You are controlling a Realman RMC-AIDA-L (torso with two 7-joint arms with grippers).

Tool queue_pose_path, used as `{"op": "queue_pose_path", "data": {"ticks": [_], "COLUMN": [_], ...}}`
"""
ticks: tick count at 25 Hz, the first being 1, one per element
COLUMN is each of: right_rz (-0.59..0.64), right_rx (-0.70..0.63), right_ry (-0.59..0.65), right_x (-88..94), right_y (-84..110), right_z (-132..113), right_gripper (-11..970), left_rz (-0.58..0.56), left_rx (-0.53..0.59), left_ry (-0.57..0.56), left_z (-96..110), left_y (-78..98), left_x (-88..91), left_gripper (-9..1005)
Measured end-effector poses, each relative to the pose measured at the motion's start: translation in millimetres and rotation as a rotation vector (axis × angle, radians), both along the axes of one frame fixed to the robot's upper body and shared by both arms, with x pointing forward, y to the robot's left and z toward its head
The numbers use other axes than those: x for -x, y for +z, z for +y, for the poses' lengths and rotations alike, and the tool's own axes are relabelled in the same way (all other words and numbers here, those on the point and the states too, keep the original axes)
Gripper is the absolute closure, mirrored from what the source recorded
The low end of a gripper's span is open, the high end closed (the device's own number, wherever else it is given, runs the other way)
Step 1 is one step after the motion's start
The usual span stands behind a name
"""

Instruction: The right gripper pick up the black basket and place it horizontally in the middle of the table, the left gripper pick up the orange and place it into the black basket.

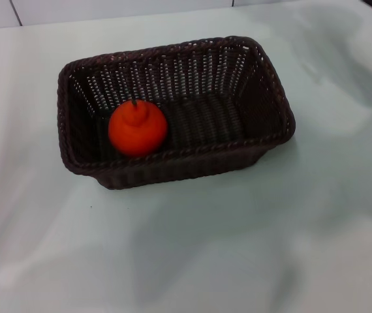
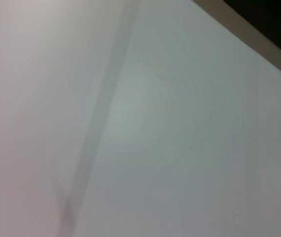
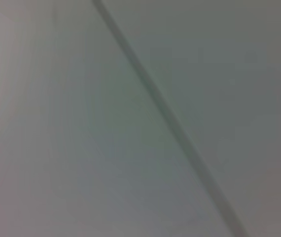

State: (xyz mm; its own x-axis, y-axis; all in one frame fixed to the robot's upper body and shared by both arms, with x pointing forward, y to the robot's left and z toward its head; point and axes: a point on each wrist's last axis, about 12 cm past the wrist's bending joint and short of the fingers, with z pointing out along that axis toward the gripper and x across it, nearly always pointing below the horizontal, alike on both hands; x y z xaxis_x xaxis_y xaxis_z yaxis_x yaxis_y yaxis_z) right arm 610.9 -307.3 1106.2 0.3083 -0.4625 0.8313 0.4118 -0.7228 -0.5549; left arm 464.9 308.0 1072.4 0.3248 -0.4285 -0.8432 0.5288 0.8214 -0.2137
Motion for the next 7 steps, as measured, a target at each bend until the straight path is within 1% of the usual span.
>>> {"op": "queue_pose_path", "data": {"ticks": [1,2,3,4,6,7], "right_rz": [-0.037,-0.072,-0.110,-0.142,-0.212,-0.235], "right_rx": [0.016,0.033,0.052,0.072,0.129,0.150], "right_ry": [-0.043,-0.084,-0.125,-0.158,-0.233,-0.259], "right_x": [0.1,0.4,0.9,1.2,1.3,0.8], "right_y": [-1.1,-2.7,-3.9,-4.5,-4.0,-3.0], "right_z": [-3,-5,-8,-10,-15,-17], "right_gripper": [130,130,130,130,130,130], "left_rz": [-0.010,-0.010,-0.012,0.004,0.018,0.018], "left_rx": [0.039,0.039,0.050,0.063,0.067,0.067], "left_ry": [0.096,0.096,0.127,0.216,0.271,0.271], "left_z": [14,14,18,30,38,38], "left_y": [-4.1,-4.1,-5.3,-11.5,-15.6,-15.6], "left_x": [16.0,16.0,20.9,37.0,48.7,48.7], "left_gripper": [159,159,159,159,159,159]}}
